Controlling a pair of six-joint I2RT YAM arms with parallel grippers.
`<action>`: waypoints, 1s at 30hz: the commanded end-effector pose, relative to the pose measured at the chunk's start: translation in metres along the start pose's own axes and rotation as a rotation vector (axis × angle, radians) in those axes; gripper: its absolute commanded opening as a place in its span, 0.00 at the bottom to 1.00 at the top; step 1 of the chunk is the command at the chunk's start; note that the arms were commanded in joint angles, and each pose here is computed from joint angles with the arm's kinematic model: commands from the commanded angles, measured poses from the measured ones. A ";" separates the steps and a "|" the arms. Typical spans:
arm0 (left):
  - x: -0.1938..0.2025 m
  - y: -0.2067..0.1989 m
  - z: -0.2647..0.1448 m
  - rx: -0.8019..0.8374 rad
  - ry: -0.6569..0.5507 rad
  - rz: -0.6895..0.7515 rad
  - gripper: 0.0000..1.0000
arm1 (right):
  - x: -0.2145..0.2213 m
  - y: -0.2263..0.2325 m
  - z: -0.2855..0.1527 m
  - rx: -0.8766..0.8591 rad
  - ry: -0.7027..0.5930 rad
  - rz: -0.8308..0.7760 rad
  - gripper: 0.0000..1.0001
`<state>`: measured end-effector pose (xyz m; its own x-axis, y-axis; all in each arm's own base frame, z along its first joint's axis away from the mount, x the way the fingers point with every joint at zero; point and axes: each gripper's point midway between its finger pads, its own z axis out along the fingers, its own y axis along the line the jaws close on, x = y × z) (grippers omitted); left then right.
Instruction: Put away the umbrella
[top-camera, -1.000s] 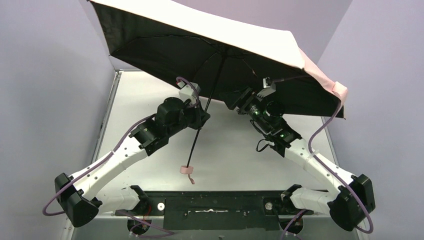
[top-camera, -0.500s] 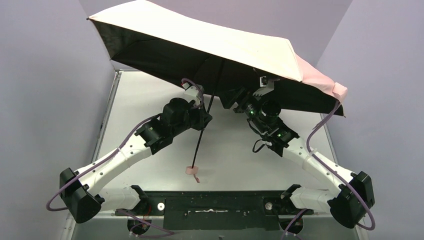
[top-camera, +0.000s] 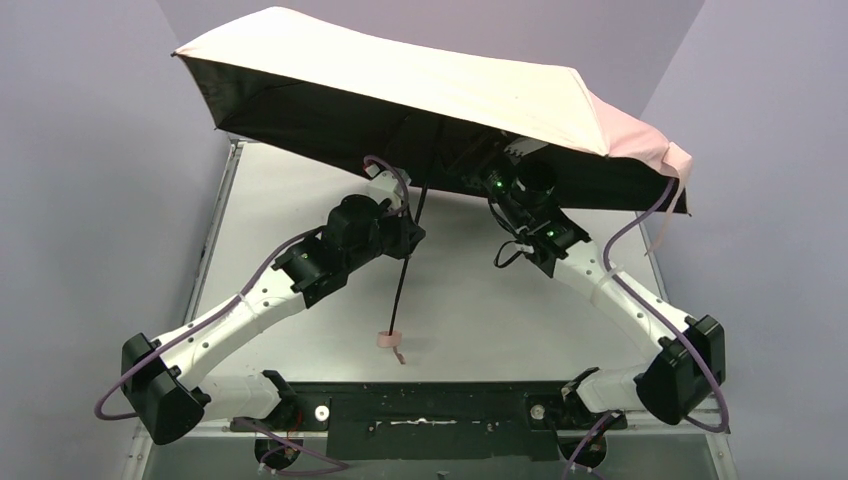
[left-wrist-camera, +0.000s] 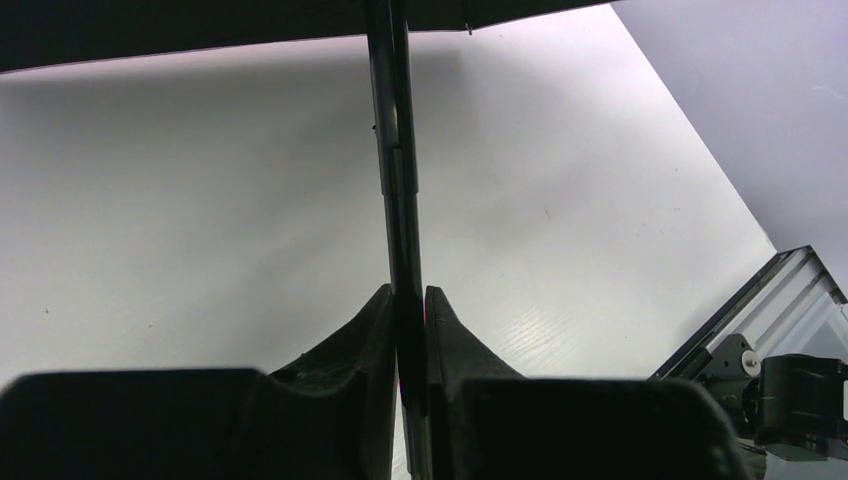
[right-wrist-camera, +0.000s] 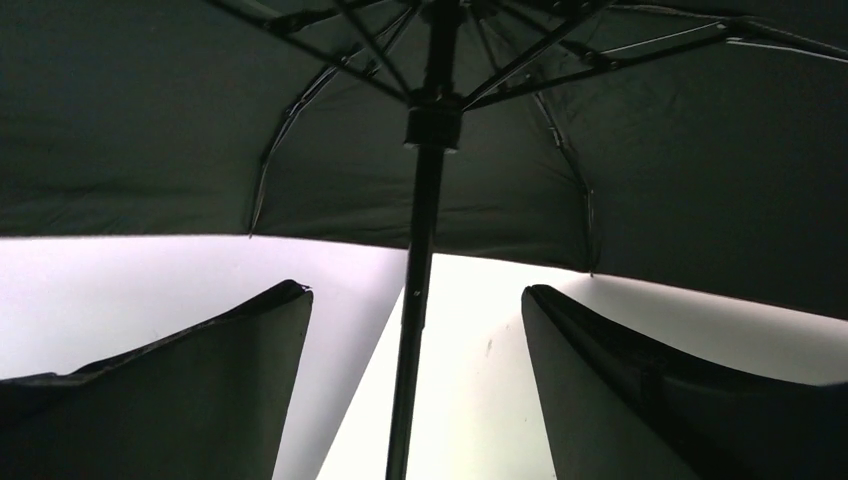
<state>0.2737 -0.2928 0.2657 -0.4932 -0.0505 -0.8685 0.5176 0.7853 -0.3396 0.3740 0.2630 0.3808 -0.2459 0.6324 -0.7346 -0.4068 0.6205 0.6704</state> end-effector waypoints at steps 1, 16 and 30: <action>-0.015 -0.014 -0.004 0.055 -0.027 0.041 0.00 | -0.034 0.011 0.014 -0.004 -0.066 0.036 0.78; -0.008 -0.028 -0.001 0.105 0.015 0.088 0.00 | -0.038 0.011 0.050 -0.076 -0.048 0.117 0.77; 0.001 -0.026 -0.005 0.106 0.035 0.097 0.00 | -0.045 0.002 0.077 -0.086 -0.056 0.160 0.69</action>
<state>0.2766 -0.2997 0.2653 -0.4950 -0.0424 -0.8679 0.5198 0.7859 -0.3349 0.4461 0.2733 0.3857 -0.3119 0.7122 -0.6289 -0.3658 0.5209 0.7712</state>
